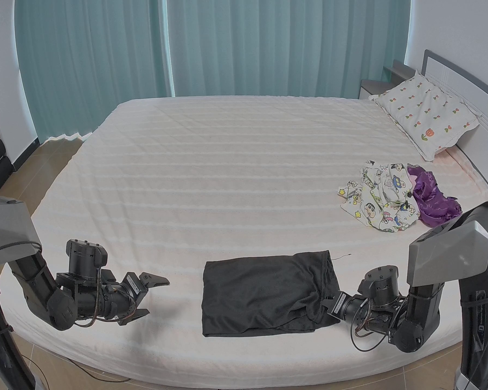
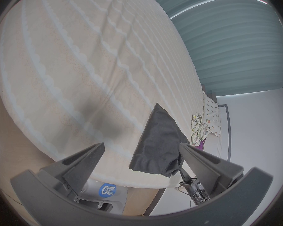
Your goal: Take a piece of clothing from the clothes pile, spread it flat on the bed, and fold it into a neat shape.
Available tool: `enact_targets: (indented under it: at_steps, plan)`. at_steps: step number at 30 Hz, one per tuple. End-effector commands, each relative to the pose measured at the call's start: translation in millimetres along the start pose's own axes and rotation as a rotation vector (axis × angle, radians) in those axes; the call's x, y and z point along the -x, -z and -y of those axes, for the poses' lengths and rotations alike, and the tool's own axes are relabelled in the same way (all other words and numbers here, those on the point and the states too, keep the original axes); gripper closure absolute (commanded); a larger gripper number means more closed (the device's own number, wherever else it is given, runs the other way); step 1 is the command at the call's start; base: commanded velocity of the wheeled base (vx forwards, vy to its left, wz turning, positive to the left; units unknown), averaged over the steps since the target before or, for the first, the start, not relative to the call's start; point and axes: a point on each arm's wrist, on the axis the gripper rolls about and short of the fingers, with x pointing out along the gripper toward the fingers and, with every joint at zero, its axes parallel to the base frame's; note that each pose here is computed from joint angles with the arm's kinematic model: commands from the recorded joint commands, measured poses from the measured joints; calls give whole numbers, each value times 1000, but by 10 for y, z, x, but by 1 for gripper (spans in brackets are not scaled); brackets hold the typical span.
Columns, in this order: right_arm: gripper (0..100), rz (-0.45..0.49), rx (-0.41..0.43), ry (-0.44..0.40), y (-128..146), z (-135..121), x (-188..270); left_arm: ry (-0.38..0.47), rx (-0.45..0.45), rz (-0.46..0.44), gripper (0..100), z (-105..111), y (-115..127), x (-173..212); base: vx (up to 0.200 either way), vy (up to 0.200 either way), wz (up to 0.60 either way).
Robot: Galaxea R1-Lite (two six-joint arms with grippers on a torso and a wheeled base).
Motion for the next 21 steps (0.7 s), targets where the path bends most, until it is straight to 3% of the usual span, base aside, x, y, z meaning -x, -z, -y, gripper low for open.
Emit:
enact_targets:
  at_steps: [1,5,15,21]
  plan:
    - [100,21,-5,-16,-59,-26,84,-2,1,-1,0,-5,2,-2,0,0,0]
    - [100,30,-1,-27,-98,-7,181,-2,1,-1,0,-5,2,-2,0,0,0]
    - [100,17,63,2,-286,309,269,-2,-1,0,0,-5,0,-6,0,0,0]
    - [100,-11,90,-15,-207,402,173,-2,-1,0,0,-5,0,-6,0,0,0]
